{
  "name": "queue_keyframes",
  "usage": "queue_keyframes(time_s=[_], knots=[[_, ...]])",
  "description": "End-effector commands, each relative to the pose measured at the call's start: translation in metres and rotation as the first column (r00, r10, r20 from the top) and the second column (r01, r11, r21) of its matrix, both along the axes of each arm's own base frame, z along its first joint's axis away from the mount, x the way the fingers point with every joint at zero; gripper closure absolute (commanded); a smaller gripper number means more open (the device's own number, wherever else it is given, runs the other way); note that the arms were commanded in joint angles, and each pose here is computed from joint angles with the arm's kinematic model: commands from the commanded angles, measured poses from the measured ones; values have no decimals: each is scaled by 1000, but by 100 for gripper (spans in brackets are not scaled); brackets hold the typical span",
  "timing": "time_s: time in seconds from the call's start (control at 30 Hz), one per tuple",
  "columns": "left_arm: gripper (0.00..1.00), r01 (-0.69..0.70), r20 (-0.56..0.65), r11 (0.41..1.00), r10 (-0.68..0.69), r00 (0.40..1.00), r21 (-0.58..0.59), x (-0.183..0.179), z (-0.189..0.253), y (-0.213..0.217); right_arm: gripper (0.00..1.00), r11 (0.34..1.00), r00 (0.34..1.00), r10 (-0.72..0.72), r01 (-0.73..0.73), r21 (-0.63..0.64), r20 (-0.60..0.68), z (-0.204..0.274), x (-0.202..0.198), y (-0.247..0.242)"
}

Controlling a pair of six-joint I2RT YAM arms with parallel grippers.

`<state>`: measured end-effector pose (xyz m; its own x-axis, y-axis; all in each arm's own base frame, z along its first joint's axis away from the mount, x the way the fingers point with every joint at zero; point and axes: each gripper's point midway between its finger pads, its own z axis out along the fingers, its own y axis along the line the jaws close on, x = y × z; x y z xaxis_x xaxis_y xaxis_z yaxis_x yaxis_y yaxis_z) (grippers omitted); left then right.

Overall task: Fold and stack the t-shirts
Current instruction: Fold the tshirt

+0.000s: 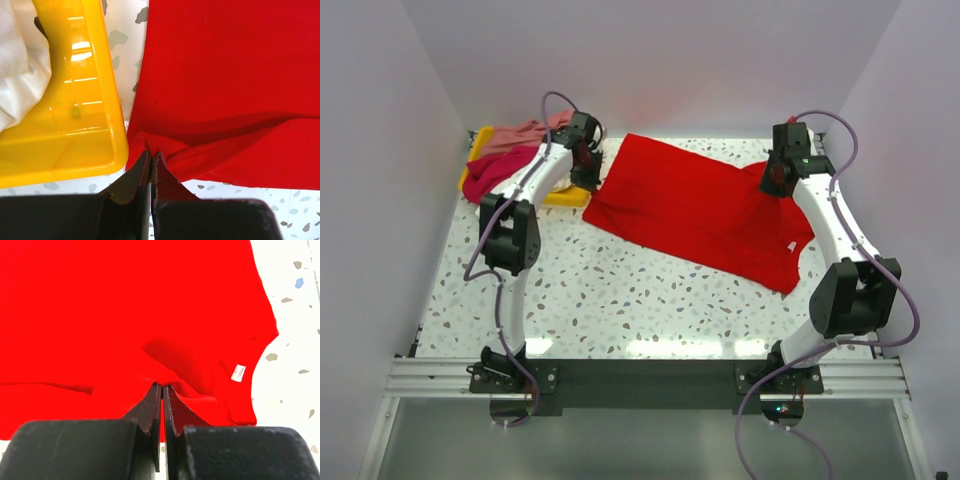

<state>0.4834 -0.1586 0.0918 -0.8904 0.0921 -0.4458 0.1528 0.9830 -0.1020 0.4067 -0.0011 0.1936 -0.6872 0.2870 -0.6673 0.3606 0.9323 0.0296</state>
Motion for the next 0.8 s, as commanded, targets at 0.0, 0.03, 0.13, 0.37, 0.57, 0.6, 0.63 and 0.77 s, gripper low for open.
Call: queue_keyframes(time_s=[0.0,0.03,0.13,0.37,0.57,0.6,0.63,0.77], knots=[[96,20,36,1000,-20,999,-16,12,15,0,100,1000,998,10,-9,-9,56,15,15,-5],[96,21,26,1000,-21,999,-11,13,10,0,100,1000,998,10,-10,-6,56,14,16,-5],[96,16,28,1000,-16,999,-5,18,8,1,100,1000,999,4,-4,-12,49,12,17,-8],[59,-20,70,1000,19,997,8,36,16,5,100,995,996,-85,87,-48,40,5,15,-32],[2,-57,176,998,58,983,-10,43,44,1,16,981,984,-173,168,-97,-44,-13,2,-53],[0,-36,233,999,42,972,-30,44,61,-10,11,978,981,-185,179,-108,-54,-15,-4,-55],[0,-20,214,1000,23,976,-15,35,49,-13,10,978,982,-189,185,-96,-28,-7,-7,-54],[0,54,245,999,-51,968,-6,15,42,-44,9,988,988,-154,154,-22,-15,-13,-25,-40]])
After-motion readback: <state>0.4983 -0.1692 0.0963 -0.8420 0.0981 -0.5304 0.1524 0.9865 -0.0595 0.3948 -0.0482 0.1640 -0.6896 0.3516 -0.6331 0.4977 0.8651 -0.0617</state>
